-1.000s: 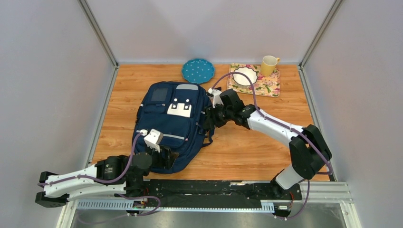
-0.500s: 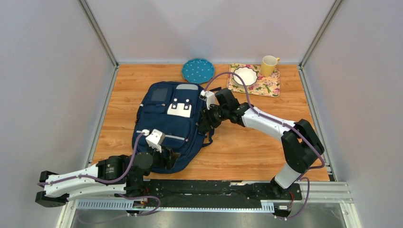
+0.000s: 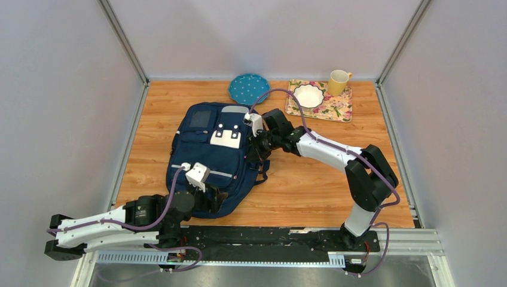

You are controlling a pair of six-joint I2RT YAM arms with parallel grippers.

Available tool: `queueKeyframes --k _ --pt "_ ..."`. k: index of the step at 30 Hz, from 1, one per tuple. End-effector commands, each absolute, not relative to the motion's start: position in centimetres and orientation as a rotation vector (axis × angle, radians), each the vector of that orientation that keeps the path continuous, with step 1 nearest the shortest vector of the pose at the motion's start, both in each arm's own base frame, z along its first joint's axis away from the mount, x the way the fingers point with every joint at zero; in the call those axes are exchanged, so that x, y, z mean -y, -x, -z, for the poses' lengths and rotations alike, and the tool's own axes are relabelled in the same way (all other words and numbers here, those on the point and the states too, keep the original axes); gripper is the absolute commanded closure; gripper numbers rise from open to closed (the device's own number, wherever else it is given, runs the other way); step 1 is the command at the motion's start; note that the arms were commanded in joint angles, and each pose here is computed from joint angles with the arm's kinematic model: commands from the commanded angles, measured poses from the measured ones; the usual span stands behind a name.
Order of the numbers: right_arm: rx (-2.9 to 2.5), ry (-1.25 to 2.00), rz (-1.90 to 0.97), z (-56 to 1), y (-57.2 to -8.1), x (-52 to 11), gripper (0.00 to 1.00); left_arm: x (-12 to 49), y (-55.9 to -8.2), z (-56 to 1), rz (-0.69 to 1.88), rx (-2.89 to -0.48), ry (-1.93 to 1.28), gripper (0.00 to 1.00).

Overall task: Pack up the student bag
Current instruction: Adjust the student bag at the center of the board.

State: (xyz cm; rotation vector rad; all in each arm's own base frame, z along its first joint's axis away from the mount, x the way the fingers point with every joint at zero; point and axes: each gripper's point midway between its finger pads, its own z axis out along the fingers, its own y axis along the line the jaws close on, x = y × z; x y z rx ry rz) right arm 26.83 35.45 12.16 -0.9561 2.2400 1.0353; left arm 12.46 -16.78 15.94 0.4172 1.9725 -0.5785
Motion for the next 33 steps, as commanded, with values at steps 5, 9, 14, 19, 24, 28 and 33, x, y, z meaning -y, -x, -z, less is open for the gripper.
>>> queueKeyframes --k 5,9,14,19,24,28,33 --pt "-2.238 0.750 -0.834 -13.4 -31.9 -34.3 1.00 16.9 -12.7 -16.6 0.563 -1.962 -0.432 0.23" --pt "-2.312 0.473 -0.783 -14.3 -34.0 -30.8 0.99 16.5 -12.9 -16.8 0.542 -1.965 -0.420 0.23" --pt "-2.307 0.405 -1.074 -17.7 -30.9 -29.9 0.42 14.5 -13.8 -18.4 0.423 -1.954 -0.387 0.21" --pt "-2.329 0.265 -1.094 -18.4 -28.4 -29.4 0.18 13.3 -15.3 -21.5 0.341 -1.875 -0.336 0.21" --pt "-2.284 0.161 -1.206 -19.4 -26.0 -31.5 0.16 11.6 -16.8 -23.9 0.213 -1.796 -0.261 0.20" --pt "-2.309 0.146 -1.192 -18.9 -25.0 -34.9 0.16 8.4 -17.7 -26.8 0.160 -1.721 -0.064 0.18" --pt "-2.320 0.122 -1.147 -17.7 -25.8 -36.8 0.16 6.9 -17.7 -29.6 0.197 -1.647 -0.048 0.18"
